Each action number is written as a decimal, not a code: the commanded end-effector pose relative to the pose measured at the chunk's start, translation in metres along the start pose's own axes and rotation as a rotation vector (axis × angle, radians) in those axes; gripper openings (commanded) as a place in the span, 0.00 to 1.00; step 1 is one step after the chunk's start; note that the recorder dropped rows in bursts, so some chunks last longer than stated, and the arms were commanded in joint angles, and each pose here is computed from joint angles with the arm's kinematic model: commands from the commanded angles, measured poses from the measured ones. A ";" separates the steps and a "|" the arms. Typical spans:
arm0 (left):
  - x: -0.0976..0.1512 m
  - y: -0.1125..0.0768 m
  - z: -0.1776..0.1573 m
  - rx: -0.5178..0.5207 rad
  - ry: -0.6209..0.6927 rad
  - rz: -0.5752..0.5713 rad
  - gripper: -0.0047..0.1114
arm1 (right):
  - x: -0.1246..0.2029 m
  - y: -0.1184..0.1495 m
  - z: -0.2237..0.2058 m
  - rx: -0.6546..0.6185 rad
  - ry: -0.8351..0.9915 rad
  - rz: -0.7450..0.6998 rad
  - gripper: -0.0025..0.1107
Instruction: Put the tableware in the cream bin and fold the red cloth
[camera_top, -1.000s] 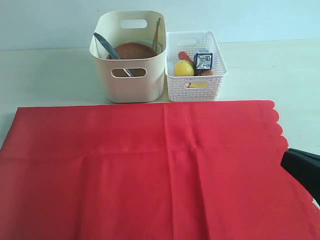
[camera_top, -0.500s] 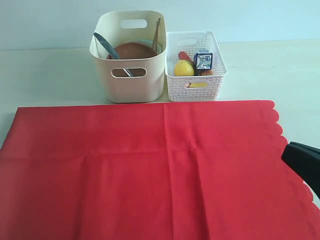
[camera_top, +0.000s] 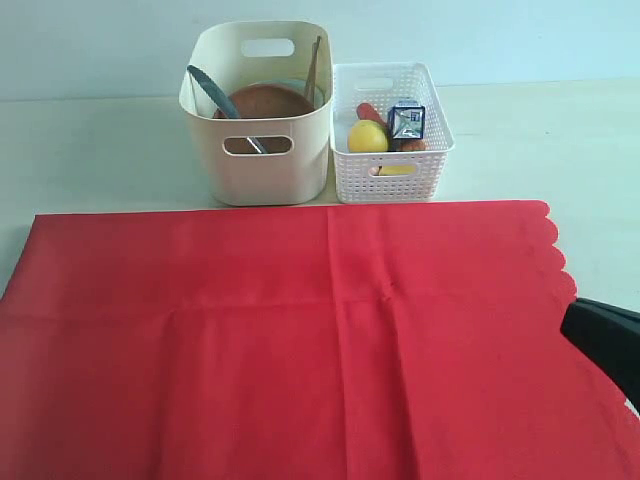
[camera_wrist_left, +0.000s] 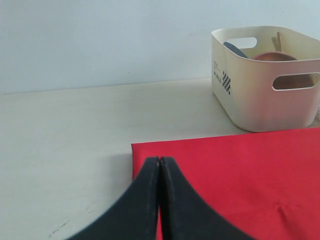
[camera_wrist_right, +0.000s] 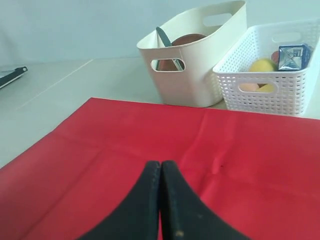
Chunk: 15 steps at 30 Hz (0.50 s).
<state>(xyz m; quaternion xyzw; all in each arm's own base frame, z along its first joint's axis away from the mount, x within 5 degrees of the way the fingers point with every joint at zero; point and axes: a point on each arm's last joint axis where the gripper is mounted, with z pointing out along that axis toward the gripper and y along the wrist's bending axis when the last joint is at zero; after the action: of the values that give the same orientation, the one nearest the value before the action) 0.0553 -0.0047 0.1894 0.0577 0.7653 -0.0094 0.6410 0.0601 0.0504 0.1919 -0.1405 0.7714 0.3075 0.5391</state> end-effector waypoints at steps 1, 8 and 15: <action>-0.001 0.000 0.000 0.003 -0.010 0.000 0.06 | 0.002 -0.001 0.000 0.002 0.011 -0.022 0.02; -0.001 0.000 0.000 0.003 -0.010 0.000 0.06 | 0.002 -0.001 0.000 0.002 0.011 -0.022 0.02; -0.001 0.000 0.000 0.003 -0.010 0.000 0.06 | 0.002 -0.001 0.000 0.002 0.011 -0.020 0.02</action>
<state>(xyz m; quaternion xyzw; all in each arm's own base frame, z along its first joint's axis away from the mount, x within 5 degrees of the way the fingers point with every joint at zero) 0.0553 -0.0047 0.1894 0.0577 0.7653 -0.0094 0.6410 0.0599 0.0502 0.1906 -0.1456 0.7751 0.3016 0.5358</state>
